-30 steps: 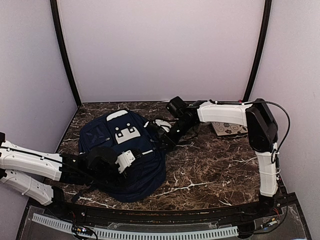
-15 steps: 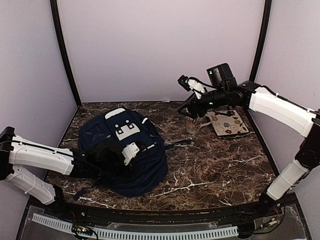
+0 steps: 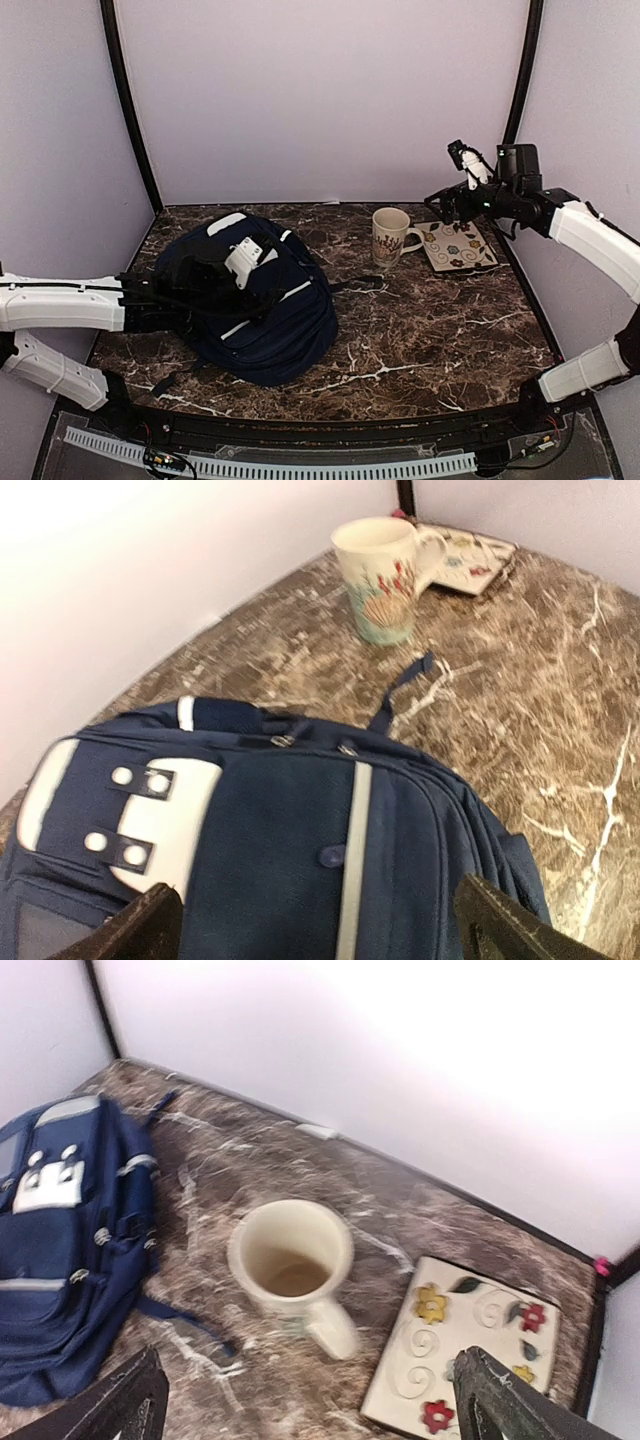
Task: Pack the student bag
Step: Reset both arms
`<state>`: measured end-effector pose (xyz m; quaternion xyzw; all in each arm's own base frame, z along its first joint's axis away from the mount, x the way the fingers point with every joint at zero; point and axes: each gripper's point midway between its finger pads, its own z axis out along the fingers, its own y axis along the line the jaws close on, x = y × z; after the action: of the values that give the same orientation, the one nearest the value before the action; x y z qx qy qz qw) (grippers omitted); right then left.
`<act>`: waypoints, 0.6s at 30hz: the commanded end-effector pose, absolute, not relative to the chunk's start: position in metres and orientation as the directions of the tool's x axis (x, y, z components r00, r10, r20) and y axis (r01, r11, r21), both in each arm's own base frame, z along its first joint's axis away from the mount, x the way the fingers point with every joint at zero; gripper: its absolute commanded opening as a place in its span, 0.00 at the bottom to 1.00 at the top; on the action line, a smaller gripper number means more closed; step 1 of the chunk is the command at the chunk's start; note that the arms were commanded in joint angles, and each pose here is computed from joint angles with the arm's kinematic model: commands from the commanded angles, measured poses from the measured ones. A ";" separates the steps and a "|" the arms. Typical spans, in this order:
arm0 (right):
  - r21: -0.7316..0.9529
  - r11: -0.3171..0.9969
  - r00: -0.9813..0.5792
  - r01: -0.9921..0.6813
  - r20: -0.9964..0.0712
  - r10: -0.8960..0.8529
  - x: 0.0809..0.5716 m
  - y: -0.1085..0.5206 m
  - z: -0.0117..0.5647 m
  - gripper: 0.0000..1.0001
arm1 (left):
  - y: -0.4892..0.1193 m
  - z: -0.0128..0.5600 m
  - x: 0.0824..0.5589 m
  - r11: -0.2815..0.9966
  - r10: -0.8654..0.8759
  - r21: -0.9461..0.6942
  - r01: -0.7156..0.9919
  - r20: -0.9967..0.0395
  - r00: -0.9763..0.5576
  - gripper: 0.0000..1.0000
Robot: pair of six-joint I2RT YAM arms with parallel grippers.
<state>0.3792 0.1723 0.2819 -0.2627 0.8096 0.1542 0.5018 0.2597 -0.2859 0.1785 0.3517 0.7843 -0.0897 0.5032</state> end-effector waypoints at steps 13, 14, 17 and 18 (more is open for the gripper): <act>0.092 0.990 -0.246 -0.110 -0.967 0.063 0.406 0.037 0.315 1.00 | -0.127 0.298 0.303 0.983 0.173 0.166 0.074 -0.980 -0.101 0.99; 0.093 0.991 -0.247 -0.101 -0.967 0.065 0.408 0.033 0.313 1.00 | -0.123 0.295 0.302 0.985 0.169 0.164 0.056 -0.981 -0.094 0.99; 0.098 0.988 -0.254 -0.118 -0.965 0.066 0.408 0.033 0.309 1.00 | -0.115 0.292 0.298 0.988 0.154 0.151 0.035 -0.985 -0.081 0.99; 0.099 0.986 -0.254 -0.135 -0.965 0.062 0.408 0.036 0.309 1.00 | -0.115 0.292 0.297 0.987 0.158 0.155 0.040 -0.984 -0.082 0.99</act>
<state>0.4050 0.0350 0.2974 -0.0230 0.8043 0.0675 0.5899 0.2992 -0.1219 0.2949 0.0748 0.7395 0.0365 0.6680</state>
